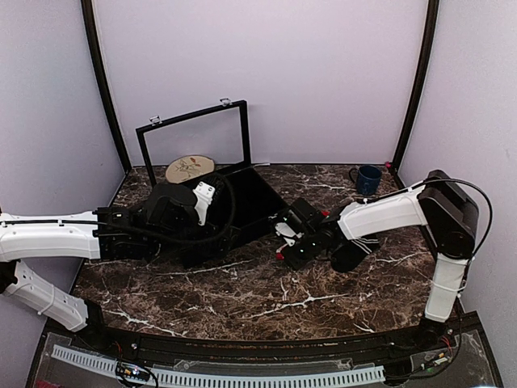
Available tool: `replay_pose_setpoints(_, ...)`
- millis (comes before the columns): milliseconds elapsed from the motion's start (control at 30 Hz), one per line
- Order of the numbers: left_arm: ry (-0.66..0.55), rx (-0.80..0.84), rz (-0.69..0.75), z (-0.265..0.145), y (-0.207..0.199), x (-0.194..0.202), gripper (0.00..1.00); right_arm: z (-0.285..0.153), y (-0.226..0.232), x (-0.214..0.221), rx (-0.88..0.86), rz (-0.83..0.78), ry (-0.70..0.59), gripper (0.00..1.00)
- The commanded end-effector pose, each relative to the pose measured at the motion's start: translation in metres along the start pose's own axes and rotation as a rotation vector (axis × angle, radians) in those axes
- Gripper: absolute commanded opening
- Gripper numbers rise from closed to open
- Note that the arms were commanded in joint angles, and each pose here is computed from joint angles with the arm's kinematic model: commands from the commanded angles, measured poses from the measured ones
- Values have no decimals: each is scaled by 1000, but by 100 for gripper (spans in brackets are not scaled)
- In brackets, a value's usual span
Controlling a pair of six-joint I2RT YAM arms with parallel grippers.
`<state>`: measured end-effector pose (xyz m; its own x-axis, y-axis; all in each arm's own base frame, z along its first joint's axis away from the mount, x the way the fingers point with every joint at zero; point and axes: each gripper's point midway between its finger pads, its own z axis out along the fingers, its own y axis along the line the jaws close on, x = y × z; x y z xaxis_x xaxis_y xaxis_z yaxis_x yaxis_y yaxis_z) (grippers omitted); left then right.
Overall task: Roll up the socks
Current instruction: Pick up the sock from the center of the board.
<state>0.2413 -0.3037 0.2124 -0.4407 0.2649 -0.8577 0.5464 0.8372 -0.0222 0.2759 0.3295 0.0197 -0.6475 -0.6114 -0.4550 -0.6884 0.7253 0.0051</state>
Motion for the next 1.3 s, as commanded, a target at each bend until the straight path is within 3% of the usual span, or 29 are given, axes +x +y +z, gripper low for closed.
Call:
replay_pose_setpoints(0, -62, -3, -10, -13, 2, -21, 98, 4, 7, 9, -47, 18, 57, 16)
replay_pose_setpoints(400, -60, 2, -27, -14, 3, -15, 98, -31, 65, -31, -172, 28, 30, 10)
replay_pose_setpoints(967, -33, 1, -33, -20, 10, 0, 98, -76, 170, -54, -534, 96, 84, 6)
replay_pose_setpoints(1100, -24, -7, -20, -18, 10, 1, 98, -92, 176, -62, -597, 71, 102, 6)
replay_pose_setpoints(1267, 2, -5, 0, -6, 3, 3, 98, -93, 151, -71, -643, 133, 95, 6)
